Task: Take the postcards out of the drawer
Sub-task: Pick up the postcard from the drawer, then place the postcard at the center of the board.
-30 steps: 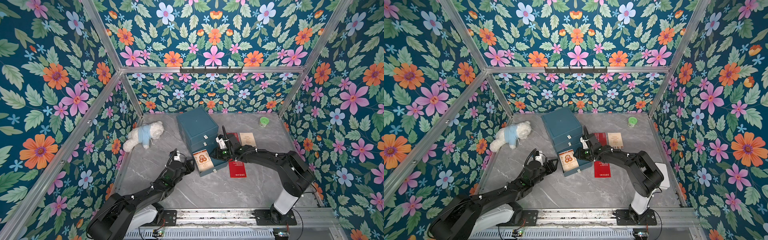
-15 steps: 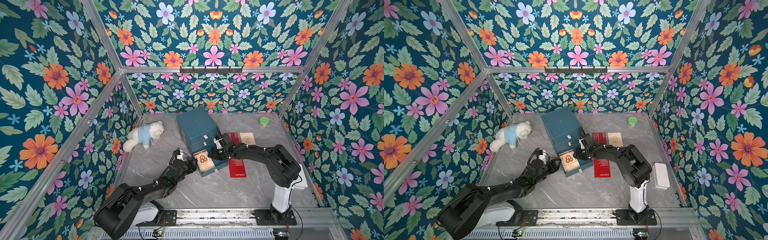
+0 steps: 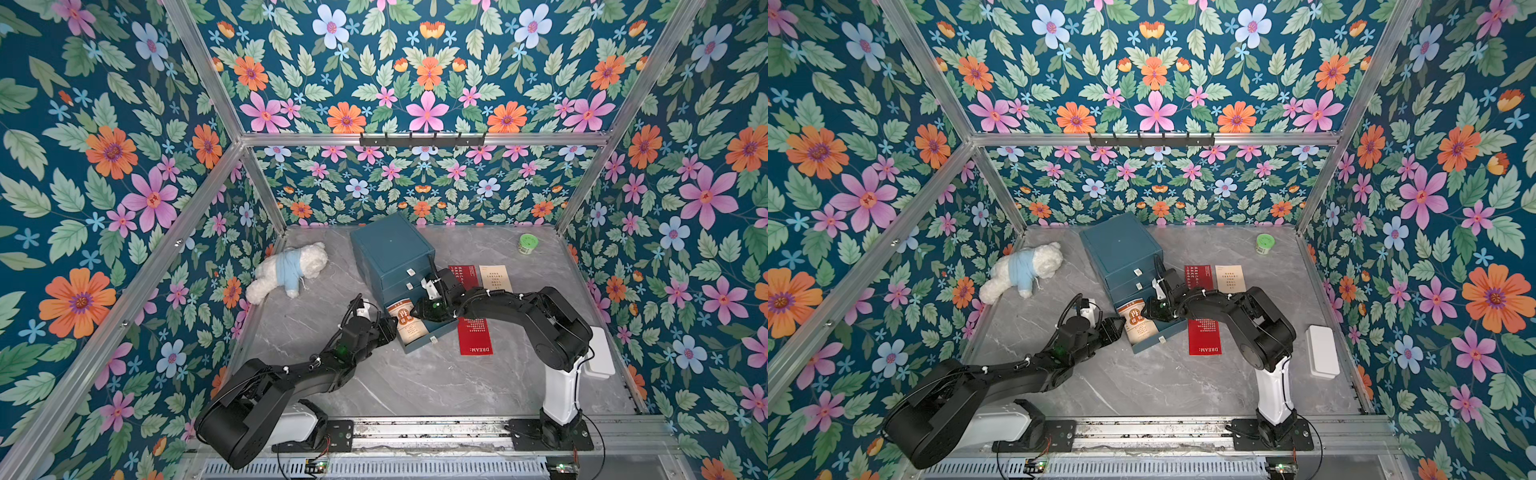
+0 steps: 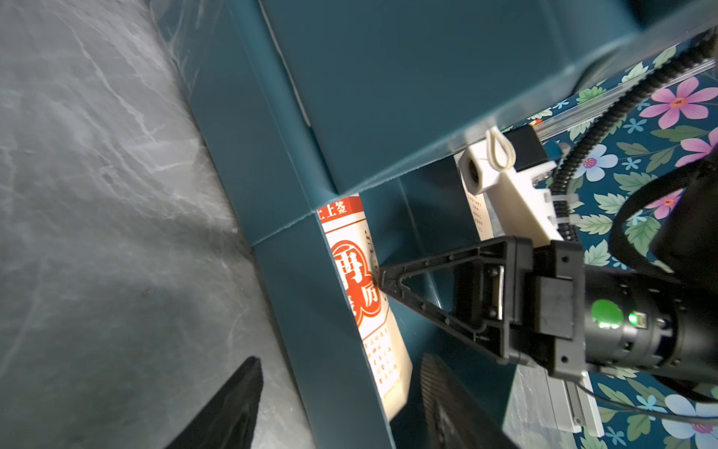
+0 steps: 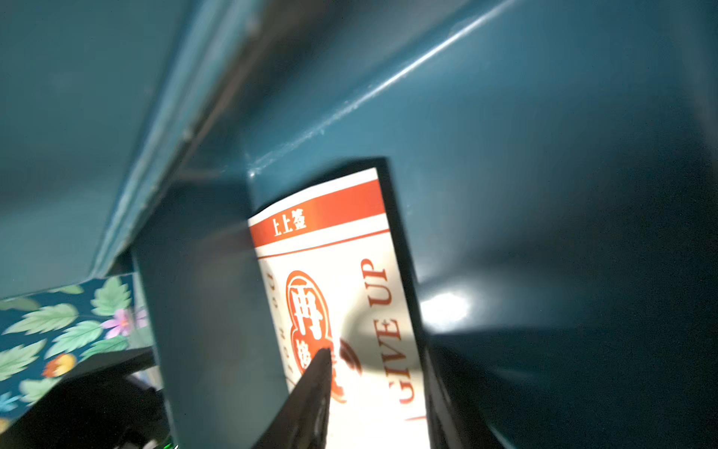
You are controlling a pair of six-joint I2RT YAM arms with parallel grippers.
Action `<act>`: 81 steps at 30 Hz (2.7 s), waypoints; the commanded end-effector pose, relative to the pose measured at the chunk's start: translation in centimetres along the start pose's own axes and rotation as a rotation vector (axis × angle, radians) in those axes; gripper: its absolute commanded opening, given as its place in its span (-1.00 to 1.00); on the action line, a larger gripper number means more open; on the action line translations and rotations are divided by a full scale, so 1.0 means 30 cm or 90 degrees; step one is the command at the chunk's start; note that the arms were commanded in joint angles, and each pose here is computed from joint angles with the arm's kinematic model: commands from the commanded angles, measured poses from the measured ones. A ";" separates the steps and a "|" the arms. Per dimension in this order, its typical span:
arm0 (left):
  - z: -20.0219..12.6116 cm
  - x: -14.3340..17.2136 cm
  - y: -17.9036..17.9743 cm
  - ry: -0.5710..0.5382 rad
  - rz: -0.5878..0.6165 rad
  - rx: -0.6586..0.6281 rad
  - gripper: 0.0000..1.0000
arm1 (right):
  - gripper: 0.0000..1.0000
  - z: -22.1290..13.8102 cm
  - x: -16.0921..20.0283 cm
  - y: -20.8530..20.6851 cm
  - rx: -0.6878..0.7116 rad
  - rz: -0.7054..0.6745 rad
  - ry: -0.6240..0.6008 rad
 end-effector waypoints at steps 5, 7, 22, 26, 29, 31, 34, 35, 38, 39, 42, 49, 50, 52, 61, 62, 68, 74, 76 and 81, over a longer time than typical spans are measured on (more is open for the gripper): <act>-0.001 -0.012 -0.009 -0.013 -0.007 0.004 0.37 | -0.16 -0.023 0.020 0.035 -0.087 0.049 0.024; -0.002 -0.013 -0.008 -0.012 -0.007 0.002 0.37 | -0.16 -0.037 0.017 0.033 -0.110 0.064 0.019; -0.003 -0.027 -0.023 -0.013 0.002 0.001 0.38 | -0.24 -0.079 0.000 0.049 -0.264 0.109 0.011; -0.003 -0.032 -0.026 -0.016 0.005 -0.002 0.38 | -0.39 -0.091 0.001 0.047 -0.243 0.102 0.005; -0.002 -0.036 -0.026 -0.017 0.007 -0.006 0.39 | -0.62 -0.101 -0.001 0.045 -0.224 0.098 -0.002; -0.004 -0.037 -0.026 -0.020 0.009 -0.009 0.40 | -0.79 -0.109 -0.004 0.043 -0.212 0.095 -0.007; -0.007 -0.040 -0.025 -0.023 0.011 -0.013 0.40 | -1.00 -0.119 -0.007 0.049 -0.205 0.086 -0.013; -0.008 -0.041 -0.024 -0.023 0.011 -0.014 0.40 | -1.00 -0.122 -0.008 0.051 -0.204 0.084 -0.015; -0.011 -0.040 -0.023 -0.023 0.012 -0.017 0.41 | -1.00 -0.132 -0.011 0.056 -0.207 0.083 -0.015; -0.012 -0.043 -0.023 -0.025 0.013 -0.018 0.41 | -1.00 -0.138 -0.012 0.058 -0.209 0.082 -0.016; -0.018 -0.048 -0.023 -0.032 0.019 -0.025 0.42 | -1.00 -0.159 -0.010 0.066 -0.214 0.081 -0.016; -0.037 -0.076 -0.026 -0.057 0.040 -0.051 0.47 | -1.00 -0.231 0.022 0.066 -0.221 0.081 -0.008; -0.039 -0.080 -0.028 -0.061 0.043 -0.053 0.48 | -1.00 -0.244 0.026 0.062 -0.219 0.081 -0.008; -0.042 -0.088 -0.032 -0.068 0.047 -0.055 0.48 | -1.00 -0.268 0.037 0.053 -0.212 0.080 -0.009; -0.038 -0.106 -0.046 -0.075 0.049 -0.056 0.53 | -1.00 -0.466 0.064 -0.024 -0.153 0.058 -0.047; -0.037 -0.107 -0.047 -0.076 0.049 -0.055 0.54 | -1.00 -0.495 0.064 -0.035 -0.143 0.054 -0.050; -0.020 -0.119 -0.065 -0.069 0.062 -0.054 0.62 | -1.00 -0.658 0.077 -0.122 -0.051 0.054 -0.066; 0.000 -0.132 -0.078 -0.064 0.078 -0.059 0.83 | -1.00 -0.752 0.118 -0.197 0.075 0.064 -0.040; 0.005 -0.133 -0.078 -0.064 0.083 -0.060 0.86 | -1.00 -0.767 0.127 -0.228 0.098 0.082 -0.024; 0.016 -0.140 -0.092 -0.059 0.093 -0.052 0.88 | -1.00 -0.771 0.138 -0.286 0.127 0.123 0.036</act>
Point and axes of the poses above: each gripper's point midway between its finger pads, its own z axis out along the fingers, its own y axis along the line the jaws close on, x = y × z, the point moved 8 cm from there along -z, back along the fingers, and after that the axes turned 5 degrees about z, right-handed, at the moved point
